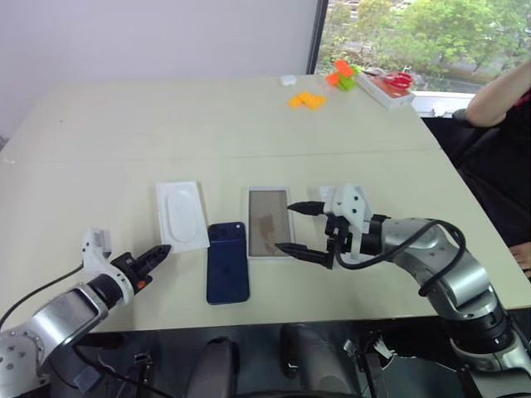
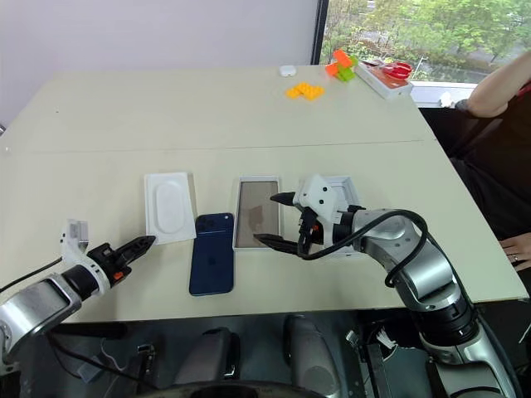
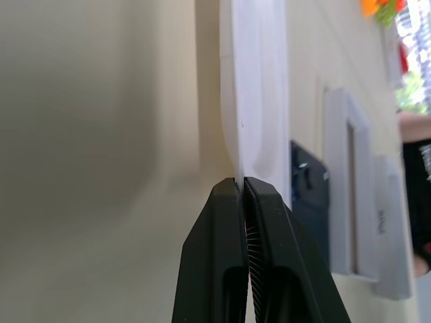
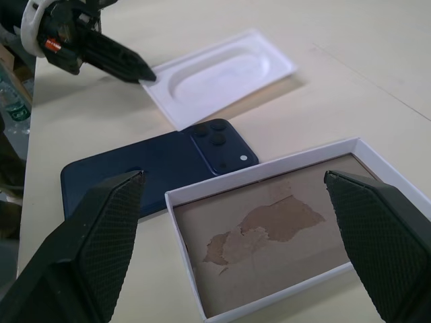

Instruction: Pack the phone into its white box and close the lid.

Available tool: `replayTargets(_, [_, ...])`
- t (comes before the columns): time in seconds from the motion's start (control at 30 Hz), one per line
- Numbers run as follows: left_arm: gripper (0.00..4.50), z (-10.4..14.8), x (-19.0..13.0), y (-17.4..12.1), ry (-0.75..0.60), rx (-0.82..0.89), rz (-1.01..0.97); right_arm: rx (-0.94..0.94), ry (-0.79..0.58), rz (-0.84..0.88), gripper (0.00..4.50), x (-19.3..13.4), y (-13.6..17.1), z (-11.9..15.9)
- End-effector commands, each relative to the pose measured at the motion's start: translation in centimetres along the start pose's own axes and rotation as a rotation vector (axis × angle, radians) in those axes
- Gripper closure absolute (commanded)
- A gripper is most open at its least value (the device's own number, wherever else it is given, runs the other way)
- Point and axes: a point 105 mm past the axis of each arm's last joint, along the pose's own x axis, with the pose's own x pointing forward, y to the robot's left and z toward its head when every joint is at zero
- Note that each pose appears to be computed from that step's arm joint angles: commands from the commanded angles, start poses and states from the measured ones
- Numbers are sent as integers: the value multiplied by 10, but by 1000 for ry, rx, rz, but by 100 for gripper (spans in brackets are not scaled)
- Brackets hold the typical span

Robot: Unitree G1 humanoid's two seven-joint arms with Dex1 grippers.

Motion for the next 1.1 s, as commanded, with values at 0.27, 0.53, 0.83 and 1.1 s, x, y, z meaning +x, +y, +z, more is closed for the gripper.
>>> replayTargets(0.27, [442, -1, -16, -58, -25, -18, -285, -71, -25, 8, 0, -4, 0, 15])
replayTargets(0.53, [442, -63, 20, -104, 237, 73, -301, -101, 15, -71, 0, -18, -20, 12])
replayTargets(0.83, [442, -69, 37, -101, 236, 45, -149, -104, 31, -95, 0, -23, -22, 8])
replayTargets(1.1, [442, -82, 40, -109, 275, 54, -143, -103, 26, -100, 0, -21, -23, 6])
